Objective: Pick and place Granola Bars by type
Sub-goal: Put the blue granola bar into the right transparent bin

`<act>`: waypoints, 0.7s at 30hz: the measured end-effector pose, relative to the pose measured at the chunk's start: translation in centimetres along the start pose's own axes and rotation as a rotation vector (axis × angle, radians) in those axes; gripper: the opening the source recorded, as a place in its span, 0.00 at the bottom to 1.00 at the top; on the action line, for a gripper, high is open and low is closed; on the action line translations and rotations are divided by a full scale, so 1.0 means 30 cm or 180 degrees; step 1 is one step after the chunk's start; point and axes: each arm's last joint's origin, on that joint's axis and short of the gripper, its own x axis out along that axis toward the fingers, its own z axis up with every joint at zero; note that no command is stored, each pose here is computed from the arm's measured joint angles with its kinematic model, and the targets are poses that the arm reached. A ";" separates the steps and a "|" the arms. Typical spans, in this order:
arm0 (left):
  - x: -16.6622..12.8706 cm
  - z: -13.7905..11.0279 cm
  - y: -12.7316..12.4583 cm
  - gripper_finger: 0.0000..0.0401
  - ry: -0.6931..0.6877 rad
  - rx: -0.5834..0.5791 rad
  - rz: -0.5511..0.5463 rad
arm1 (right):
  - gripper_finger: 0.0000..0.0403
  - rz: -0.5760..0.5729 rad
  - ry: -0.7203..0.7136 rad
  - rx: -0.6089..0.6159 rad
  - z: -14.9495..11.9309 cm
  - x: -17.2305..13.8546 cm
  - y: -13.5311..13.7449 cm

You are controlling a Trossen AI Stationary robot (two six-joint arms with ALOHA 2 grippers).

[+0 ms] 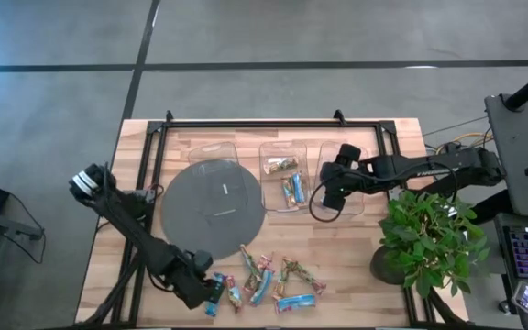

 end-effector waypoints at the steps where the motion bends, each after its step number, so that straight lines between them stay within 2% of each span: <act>1: 0.018 -0.002 -0.004 0.46 -0.0006 -0.0003 0.0005 | 0.64 -0.0001 0.0007 -0.0005 -0.002 0.002 0.001; 14: 0.174 -0.013 -0.013 0.46 -0.0127 -0.0171 0.0396 | 0.63 0.0001 0.0000 -0.0001 -0.002 0.004 0.002; 21: 0.178 -0.022 -0.030 0.39 -0.0091 -0.0144 0.0642 | 0.62 0.0001 0.0002 -0.0015 -0.003 0.004 0.002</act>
